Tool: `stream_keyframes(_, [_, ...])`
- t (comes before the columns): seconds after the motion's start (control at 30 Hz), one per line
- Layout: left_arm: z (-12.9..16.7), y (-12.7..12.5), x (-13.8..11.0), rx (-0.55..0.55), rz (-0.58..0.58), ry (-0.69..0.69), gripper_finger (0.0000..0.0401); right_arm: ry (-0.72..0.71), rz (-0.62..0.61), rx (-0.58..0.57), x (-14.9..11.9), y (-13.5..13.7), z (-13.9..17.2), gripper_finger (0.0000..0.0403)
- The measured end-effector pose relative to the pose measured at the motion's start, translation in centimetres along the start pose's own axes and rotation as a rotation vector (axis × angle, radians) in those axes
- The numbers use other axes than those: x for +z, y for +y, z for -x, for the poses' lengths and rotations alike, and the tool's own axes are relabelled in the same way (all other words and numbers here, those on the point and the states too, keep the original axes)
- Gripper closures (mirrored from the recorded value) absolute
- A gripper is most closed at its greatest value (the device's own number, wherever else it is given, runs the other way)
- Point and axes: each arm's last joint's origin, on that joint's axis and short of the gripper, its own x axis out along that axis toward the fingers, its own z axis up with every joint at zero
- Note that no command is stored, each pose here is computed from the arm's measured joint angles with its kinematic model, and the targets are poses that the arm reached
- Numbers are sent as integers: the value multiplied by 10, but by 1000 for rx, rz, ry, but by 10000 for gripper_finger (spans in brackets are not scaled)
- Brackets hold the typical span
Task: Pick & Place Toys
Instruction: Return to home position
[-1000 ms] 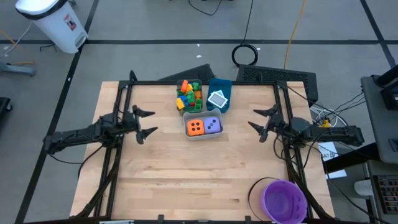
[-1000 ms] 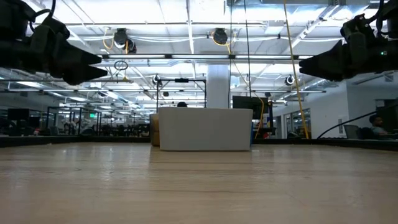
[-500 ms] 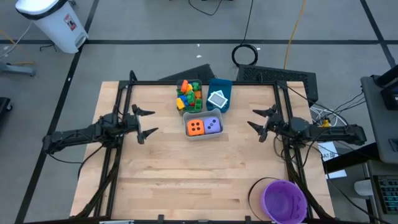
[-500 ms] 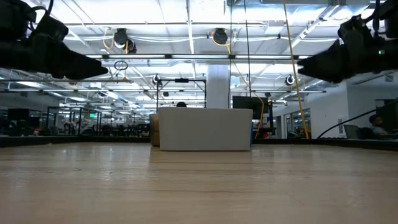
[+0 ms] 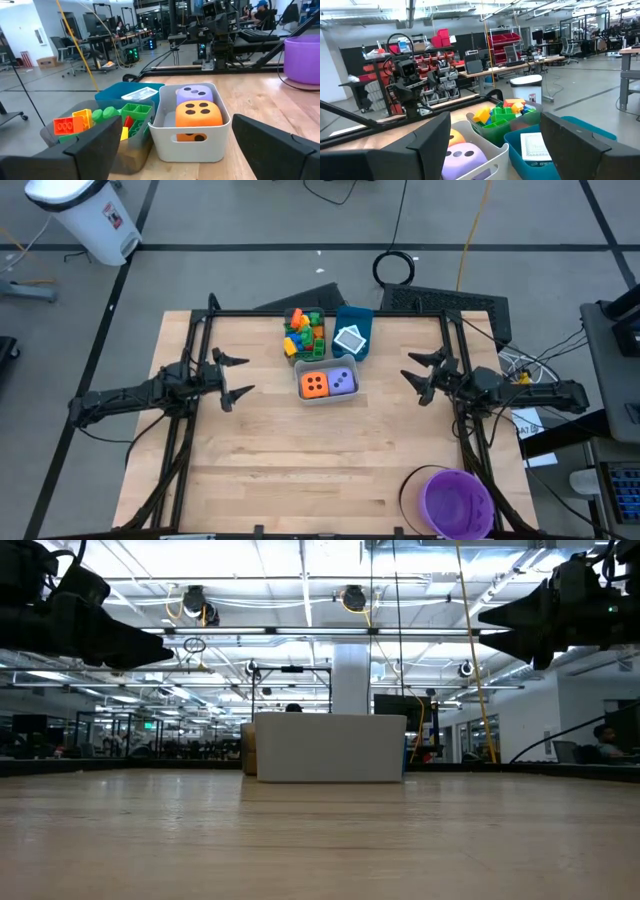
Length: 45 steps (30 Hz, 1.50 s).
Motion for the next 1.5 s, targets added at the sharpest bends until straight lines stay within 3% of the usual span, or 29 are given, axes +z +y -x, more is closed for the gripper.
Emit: stream_keyframes(1.5, [0, 0, 0, -1, 0, -2, 24, -1, 0, 0, 0, 0, 0, 124])
